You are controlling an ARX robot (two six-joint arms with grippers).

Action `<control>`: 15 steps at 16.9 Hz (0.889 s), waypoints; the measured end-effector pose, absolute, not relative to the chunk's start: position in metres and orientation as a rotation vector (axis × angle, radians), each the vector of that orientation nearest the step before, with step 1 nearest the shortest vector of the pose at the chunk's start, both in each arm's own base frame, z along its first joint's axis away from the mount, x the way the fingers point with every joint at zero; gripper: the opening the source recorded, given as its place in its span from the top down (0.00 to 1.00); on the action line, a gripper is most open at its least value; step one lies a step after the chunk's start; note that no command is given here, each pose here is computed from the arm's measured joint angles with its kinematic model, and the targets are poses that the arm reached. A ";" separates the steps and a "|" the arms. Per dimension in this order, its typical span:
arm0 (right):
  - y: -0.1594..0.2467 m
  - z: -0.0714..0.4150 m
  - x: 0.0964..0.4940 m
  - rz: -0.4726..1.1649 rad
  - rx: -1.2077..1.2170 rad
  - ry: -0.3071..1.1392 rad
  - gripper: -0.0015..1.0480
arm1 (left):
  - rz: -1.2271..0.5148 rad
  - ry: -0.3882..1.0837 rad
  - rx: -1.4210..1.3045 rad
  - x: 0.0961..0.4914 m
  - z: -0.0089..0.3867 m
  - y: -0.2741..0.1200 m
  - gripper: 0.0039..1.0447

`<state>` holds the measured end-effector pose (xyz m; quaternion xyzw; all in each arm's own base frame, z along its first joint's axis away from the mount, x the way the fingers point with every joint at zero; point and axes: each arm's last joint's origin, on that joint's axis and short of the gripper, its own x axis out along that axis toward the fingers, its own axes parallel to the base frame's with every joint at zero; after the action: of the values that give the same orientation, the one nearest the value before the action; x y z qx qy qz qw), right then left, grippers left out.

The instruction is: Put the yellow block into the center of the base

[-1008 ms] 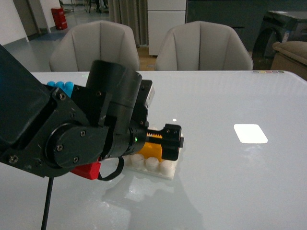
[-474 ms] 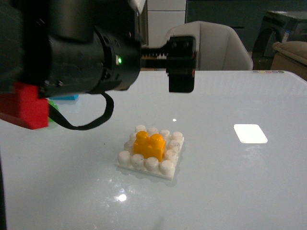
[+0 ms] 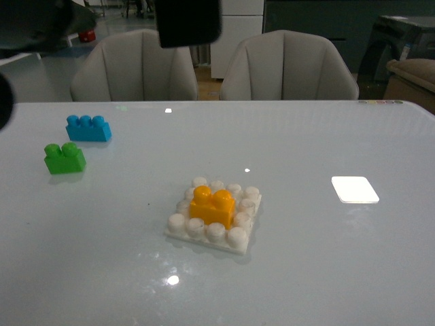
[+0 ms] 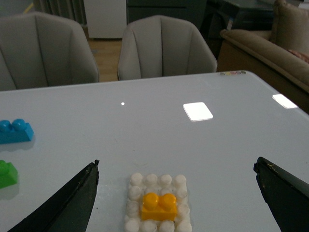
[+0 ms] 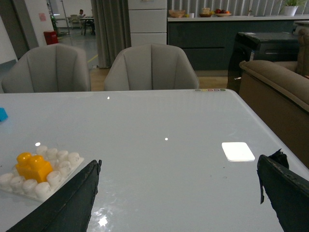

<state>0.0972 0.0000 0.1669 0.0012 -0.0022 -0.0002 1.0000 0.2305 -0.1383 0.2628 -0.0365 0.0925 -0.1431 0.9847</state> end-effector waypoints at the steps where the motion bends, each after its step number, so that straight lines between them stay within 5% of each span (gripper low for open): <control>1: 0.000 0.167 0.097 0.000 0.002 -0.004 0.06 | -0.276 0.167 -0.077 0.218 0.268 -0.130 0.06; 4: 0.000 0.167 0.097 -0.001 0.002 -0.004 0.06 | 0.003 -0.011 -0.043 0.178 0.251 -0.076 0.38; 9: 0.000 0.167 0.097 0.000 0.002 -0.004 0.06 | 0.005 -0.002 -0.020 0.150 0.209 -0.032 0.99; 15: 0.000 0.167 0.097 0.000 0.002 -0.004 0.06 | 0.003 0.005 -0.014 0.129 0.184 -0.011 0.99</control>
<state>0.0972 0.0000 0.1669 0.0012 -0.0022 -0.0002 1.0000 0.1286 -0.0112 0.1840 -0.0070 0.0025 0.0017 1.0000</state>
